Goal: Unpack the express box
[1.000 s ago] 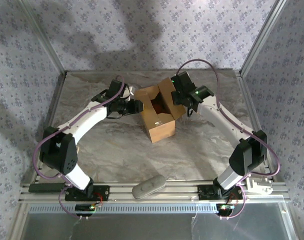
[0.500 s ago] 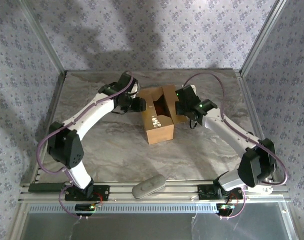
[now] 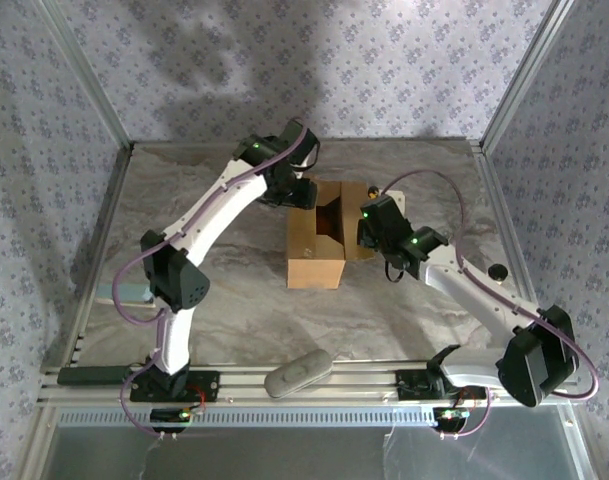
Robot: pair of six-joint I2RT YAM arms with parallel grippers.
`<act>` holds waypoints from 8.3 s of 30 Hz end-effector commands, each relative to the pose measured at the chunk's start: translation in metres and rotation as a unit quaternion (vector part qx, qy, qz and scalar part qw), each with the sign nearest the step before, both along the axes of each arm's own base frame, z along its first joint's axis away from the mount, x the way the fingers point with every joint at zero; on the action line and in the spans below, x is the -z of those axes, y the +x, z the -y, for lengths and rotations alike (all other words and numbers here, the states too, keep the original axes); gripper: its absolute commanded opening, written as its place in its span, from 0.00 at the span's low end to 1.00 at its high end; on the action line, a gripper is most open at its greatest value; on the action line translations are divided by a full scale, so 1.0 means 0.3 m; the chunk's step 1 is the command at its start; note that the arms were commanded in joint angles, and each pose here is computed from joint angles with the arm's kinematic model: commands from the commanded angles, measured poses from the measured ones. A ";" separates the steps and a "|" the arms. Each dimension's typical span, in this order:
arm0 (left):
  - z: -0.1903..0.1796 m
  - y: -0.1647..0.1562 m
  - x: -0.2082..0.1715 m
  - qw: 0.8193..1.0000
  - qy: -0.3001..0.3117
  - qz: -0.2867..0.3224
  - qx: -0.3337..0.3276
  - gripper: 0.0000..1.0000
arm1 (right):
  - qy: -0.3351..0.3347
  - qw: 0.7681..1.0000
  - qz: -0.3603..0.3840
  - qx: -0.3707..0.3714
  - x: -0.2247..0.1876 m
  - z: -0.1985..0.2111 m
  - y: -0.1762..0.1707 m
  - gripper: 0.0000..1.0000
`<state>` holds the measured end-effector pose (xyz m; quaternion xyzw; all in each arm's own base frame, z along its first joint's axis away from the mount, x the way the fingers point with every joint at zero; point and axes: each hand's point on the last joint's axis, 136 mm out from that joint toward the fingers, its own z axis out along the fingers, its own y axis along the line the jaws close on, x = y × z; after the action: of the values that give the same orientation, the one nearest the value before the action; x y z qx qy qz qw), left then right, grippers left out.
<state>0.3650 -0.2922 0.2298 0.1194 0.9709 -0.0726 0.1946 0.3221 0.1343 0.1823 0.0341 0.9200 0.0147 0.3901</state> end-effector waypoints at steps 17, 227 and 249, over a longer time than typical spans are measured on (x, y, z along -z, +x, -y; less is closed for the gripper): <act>0.026 -0.021 0.014 0.998 0.062 -0.009 0.011 0.61 | 0.032 0.999 0.024 0.020 -0.038 -0.011 0.006 0.68; -0.644 -0.083 0.279 0.982 -0.003 -0.011 -0.189 0.59 | -0.134 0.986 0.058 -0.083 -0.181 -0.400 0.008 0.83; -0.613 -0.074 0.246 0.982 -0.044 -0.002 -0.183 0.60 | -0.094 0.995 -0.022 -0.014 0.067 -0.158 -0.005 0.84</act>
<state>0.3493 -0.1119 0.1520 -0.0671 0.9722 -0.0745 0.2115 0.3241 0.1832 0.1752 -0.0299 0.9203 -0.0752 0.3827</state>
